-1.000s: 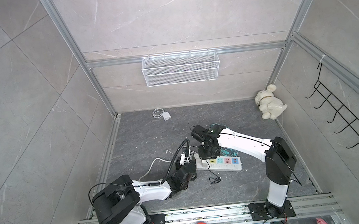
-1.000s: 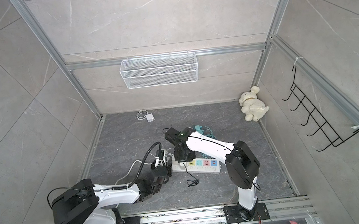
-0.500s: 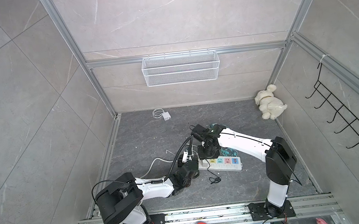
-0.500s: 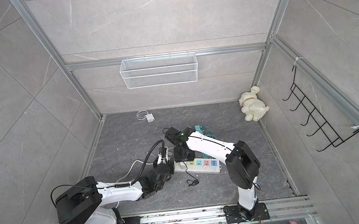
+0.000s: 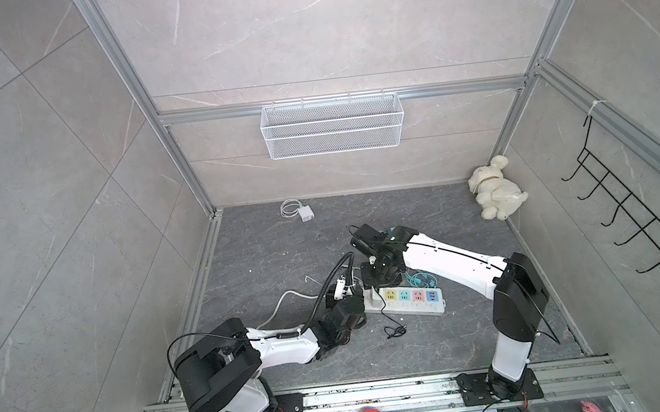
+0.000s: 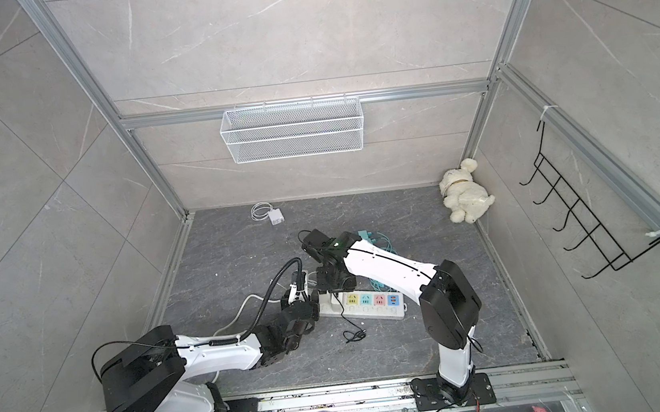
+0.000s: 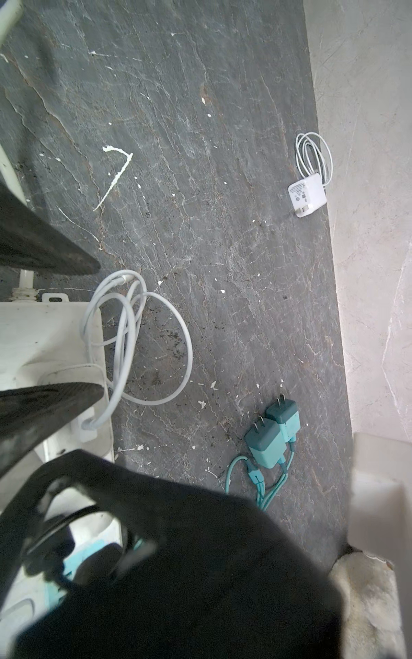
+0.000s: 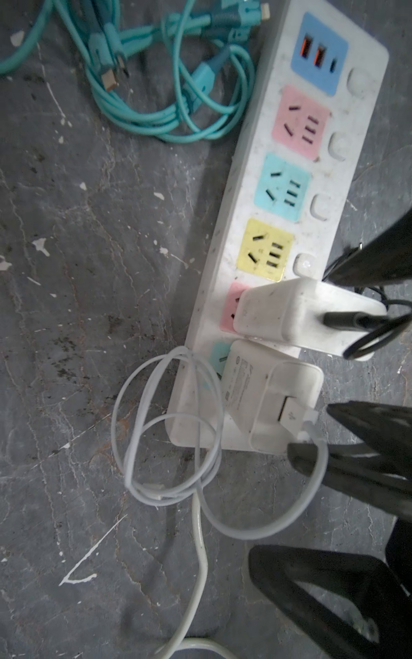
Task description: Insert the plug
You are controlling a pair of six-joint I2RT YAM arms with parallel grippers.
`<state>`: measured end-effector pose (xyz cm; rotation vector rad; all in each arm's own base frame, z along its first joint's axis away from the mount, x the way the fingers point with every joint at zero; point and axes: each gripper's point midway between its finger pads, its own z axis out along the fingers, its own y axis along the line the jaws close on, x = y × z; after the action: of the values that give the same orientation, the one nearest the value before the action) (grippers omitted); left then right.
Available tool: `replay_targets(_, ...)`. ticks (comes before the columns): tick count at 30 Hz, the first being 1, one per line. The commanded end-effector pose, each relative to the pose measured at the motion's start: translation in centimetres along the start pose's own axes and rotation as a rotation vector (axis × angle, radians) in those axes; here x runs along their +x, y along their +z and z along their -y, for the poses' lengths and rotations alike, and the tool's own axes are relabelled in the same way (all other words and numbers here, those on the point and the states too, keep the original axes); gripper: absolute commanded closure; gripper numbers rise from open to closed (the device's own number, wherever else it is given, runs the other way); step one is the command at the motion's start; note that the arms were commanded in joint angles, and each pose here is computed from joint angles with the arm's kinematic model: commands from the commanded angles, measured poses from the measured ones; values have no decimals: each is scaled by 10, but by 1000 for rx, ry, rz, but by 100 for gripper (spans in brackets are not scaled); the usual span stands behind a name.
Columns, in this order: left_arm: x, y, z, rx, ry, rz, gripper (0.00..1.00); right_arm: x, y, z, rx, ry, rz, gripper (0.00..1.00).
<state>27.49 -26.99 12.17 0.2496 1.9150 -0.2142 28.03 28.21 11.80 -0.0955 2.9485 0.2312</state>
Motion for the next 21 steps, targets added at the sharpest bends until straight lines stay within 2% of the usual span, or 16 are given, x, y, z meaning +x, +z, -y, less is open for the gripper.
replay_targets(1, -15, -8, -7, -20, -43, 41, 49, -8, -7, 0, 17, -13, 36, 46)
replay_targets(21, -16, -15, -17, -38, -54, 46, 48, -17, 12, 1, 50, -35, 29, 47)
